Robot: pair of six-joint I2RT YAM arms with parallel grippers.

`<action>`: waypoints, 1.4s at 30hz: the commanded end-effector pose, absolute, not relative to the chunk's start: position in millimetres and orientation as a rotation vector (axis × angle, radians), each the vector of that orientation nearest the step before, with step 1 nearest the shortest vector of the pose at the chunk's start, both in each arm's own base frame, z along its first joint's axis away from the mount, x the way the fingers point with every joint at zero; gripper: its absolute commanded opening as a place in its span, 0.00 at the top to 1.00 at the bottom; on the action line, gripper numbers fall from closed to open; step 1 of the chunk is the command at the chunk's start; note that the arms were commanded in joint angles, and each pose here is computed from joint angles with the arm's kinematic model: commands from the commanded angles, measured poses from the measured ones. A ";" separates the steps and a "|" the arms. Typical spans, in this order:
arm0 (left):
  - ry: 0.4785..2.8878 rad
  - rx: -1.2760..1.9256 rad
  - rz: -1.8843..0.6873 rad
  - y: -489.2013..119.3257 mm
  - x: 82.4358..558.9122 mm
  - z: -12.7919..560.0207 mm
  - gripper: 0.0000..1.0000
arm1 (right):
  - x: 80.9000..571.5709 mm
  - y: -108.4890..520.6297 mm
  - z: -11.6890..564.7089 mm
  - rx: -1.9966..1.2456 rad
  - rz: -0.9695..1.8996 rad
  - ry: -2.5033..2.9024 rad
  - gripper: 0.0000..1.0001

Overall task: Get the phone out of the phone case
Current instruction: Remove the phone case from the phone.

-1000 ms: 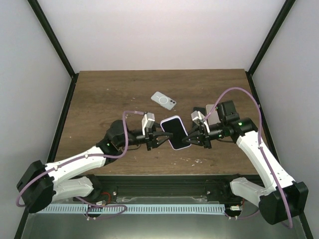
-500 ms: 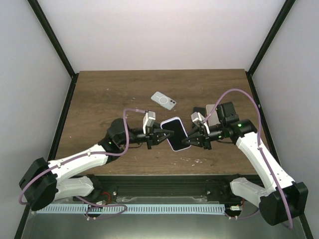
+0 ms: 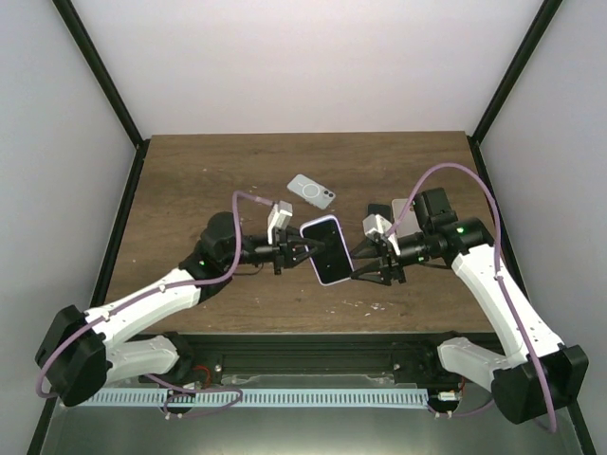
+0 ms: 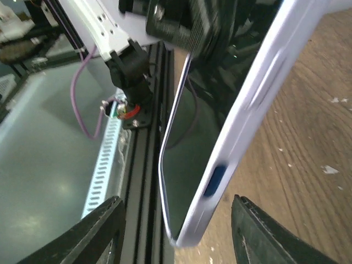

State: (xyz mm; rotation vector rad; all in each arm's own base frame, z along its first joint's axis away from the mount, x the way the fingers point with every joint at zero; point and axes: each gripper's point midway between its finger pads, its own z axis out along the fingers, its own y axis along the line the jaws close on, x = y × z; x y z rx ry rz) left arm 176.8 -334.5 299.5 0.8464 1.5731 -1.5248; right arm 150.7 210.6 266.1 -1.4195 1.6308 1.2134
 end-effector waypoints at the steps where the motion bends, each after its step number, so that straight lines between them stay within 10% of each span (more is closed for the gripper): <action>1: 1.508 0.852 -1.597 -323.0 175.8 339.9 1.00 | 149.1 199.6 255.9 -1.555 1.022 1.624 0.46; 27: 1.469 0.926 -1.780 -329.1 170.8 350.4 1.00 | 124.0 209.3 277.7 -1.721 1.007 1.606 0.53; 42: 1.508 1.042 -1.907 -339.3 162.8 347.7 1.00 | 130.0 213.2 279.4 -1.771 0.890 1.525 0.85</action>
